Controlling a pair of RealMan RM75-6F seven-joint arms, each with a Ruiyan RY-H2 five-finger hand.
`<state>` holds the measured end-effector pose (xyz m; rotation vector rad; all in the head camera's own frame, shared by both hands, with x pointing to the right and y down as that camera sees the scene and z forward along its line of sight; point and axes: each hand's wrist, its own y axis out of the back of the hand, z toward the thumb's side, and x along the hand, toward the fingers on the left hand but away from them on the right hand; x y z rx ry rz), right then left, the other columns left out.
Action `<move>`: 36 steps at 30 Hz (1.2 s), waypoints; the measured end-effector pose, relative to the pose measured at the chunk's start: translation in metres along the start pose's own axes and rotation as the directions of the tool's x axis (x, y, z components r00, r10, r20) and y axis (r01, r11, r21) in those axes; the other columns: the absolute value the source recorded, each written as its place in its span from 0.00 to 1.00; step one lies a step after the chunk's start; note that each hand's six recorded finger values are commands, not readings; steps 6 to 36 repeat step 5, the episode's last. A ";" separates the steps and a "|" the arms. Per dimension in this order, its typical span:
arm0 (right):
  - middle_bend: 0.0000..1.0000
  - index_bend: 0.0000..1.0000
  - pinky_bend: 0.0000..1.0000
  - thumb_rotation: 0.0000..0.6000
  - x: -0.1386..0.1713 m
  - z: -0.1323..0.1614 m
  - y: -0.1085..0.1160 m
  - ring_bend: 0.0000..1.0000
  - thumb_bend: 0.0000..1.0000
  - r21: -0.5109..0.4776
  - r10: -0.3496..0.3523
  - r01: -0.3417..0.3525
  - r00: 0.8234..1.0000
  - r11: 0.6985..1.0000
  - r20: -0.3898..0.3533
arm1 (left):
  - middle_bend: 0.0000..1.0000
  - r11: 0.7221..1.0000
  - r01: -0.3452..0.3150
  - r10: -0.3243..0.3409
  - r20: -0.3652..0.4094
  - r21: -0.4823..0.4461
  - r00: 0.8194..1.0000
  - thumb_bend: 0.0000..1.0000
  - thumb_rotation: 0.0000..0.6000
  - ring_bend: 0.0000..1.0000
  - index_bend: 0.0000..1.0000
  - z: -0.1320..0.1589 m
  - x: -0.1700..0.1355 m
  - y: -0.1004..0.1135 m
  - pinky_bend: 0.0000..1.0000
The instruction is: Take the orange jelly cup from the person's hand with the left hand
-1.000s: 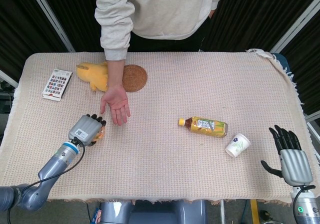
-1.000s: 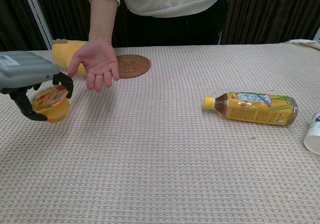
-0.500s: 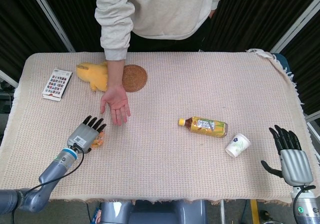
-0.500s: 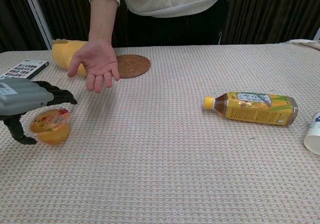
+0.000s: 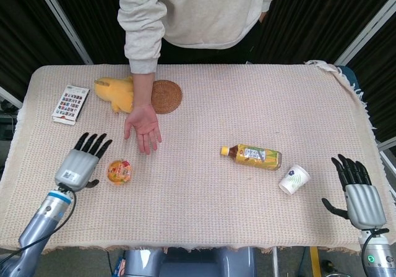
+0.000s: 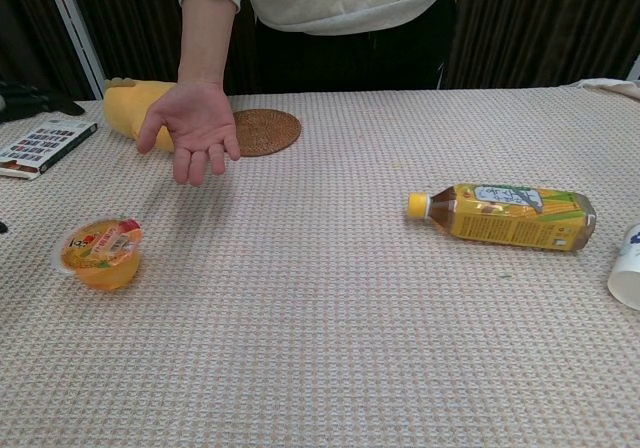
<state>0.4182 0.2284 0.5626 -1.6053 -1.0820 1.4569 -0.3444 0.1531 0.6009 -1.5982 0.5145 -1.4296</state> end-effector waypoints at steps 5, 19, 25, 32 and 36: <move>0.00 0.00 0.00 1.00 -0.002 0.001 -0.001 0.00 0.14 0.005 -0.002 0.002 1.000 1.000 -0.004 | 0.00 0.996 -0.084 0.077 -0.143 -0.043 0.987 0.10 1.00 0.00 0.00 -0.036 -0.054 0.002 0.00; 0.00 0.00 0.00 1.00 -0.002 0.001 -0.001 0.00 0.14 0.005 -0.002 0.002 1.000 1.000 -0.004 | 0.00 0.996 -0.084 0.077 -0.143 -0.043 0.987 0.10 1.00 0.00 0.00 -0.036 -0.054 0.002 0.00; 0.00 0.00 0.00 1.00 -0.002 0.001 -0.001 0.00 0.14 0.005 -0.002 0.002 1.000 1.000 -0.004 | 0.00 0.996 -0.084 0.077 -0.143 -0.043 0.987 0.10 1.00 0.00 0.00 -0.036 -0.054 0.002 0.00; 0.00 0.00 0.00 1.00 -0.002 0.001 -0.001 0.00 0.14 0.005 -0.002 0.002 1.000 1.000 -0.004 | 0.00 0.996 -0.084 0.077 -0.143 -0.043 0.987 0.10 1.00 0.00 0.00 -0.036 -0.054 0.002 0.00; 0.00 0.00 0.00 1.00 -0.002 0.001 -0.001 0.00 0.14 0.005 -0.002 0.002 1.000 1.000 -0.004 | 0.00 0.996 -0.084 0.077 -0.143 -0.043 0.987 0.10 1.00 0.00 0.00 -0.036 -0.054 0.002 0.00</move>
